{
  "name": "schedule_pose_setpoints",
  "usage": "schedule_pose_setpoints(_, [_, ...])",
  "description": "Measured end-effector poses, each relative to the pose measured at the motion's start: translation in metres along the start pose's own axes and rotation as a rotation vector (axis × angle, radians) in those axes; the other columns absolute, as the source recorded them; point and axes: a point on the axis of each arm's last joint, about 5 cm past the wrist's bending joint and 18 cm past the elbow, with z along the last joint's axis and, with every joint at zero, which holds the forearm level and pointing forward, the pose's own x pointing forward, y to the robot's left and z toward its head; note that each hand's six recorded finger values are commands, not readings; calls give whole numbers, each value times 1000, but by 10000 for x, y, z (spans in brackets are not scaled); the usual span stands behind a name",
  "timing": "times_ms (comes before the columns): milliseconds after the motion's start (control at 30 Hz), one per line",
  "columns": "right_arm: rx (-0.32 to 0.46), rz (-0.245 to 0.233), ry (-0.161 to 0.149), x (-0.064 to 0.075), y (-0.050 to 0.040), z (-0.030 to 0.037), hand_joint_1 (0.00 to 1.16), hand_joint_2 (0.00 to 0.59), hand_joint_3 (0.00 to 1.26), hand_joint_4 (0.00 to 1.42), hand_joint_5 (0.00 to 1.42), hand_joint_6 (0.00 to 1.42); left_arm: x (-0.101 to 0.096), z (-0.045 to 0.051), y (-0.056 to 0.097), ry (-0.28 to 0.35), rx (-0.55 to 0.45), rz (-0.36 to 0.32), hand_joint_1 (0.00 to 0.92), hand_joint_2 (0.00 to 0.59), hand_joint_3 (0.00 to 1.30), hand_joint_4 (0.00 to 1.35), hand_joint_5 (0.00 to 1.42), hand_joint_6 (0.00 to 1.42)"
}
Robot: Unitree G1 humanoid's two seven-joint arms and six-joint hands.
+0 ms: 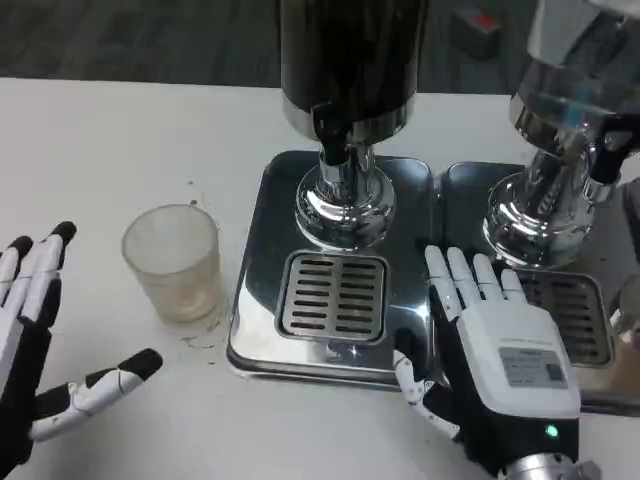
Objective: Grasp the cup under the faucet to collect the drink, then remove the cup.
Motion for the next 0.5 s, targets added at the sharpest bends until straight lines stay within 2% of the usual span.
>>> schedule_pose_setpoints(233, [-1, -1, 3, 2, -1, -1, 390, 554, 0, 0, 0, 0, 119, -40, 1, 40, -51, 9, 0, 19, 0, 0, 0, 0])
schedule_pose_setpoints(367, [-1, -2, 4, 6, -3, -1, 390, 554, 0, 0, 0, 1, 205, -44, -52, 72, -136, 24, 0, 2, 0, 0, 0, 0])
schedule_pose_setpoints(500, [0, -5, 6, 12, -6, 2, 391, 554, 0, 0, 0, 1, 258, -97, -158, 123, -204, -18, 0, 0, 0, 0, 0, 0])
